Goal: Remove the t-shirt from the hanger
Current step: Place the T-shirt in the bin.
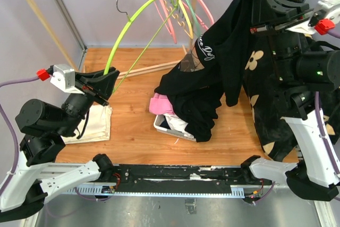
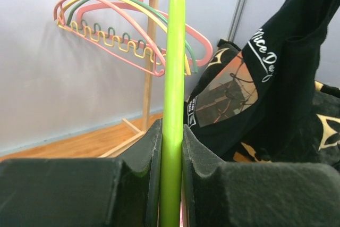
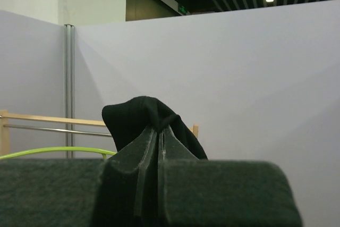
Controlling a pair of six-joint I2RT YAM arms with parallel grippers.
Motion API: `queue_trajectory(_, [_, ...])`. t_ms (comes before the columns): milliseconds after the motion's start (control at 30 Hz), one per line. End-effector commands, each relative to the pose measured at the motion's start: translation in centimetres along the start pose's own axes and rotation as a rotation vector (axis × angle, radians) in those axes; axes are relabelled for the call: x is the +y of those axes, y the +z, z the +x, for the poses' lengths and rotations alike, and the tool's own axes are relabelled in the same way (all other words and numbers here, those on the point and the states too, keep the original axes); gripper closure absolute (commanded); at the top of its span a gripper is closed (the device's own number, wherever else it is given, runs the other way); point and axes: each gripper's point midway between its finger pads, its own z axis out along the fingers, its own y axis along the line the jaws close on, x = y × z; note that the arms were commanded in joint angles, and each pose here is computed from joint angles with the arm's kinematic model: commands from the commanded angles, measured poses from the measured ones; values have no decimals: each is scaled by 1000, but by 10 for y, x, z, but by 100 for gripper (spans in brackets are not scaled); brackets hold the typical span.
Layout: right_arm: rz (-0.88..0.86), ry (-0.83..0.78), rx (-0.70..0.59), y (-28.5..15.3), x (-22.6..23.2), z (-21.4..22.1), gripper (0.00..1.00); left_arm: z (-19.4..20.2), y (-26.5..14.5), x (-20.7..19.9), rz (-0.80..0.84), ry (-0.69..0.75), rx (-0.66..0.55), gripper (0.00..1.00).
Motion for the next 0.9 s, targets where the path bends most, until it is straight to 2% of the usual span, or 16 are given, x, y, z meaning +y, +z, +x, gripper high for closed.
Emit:
queue_trajectory(0, [-76, 18, -169, -5, 9, -66, 99, -37, 0, 2, -11, -21, -114, 99])
queue_trajectory(400, [-234, 101, -175, -20, 37, -89, 99, -42, -2, 3, -16, -32, -126, 99])
queue_trajectory(667, [-320, 219, -72, -19, 58, -50, 99, -42, -1, 6, -39, -45, -132, 100])
queue_trajectory(867, [-388, 317, 13, -10, 82, -1, 99, -41, -4, 15, -85, -51, -131, 99])
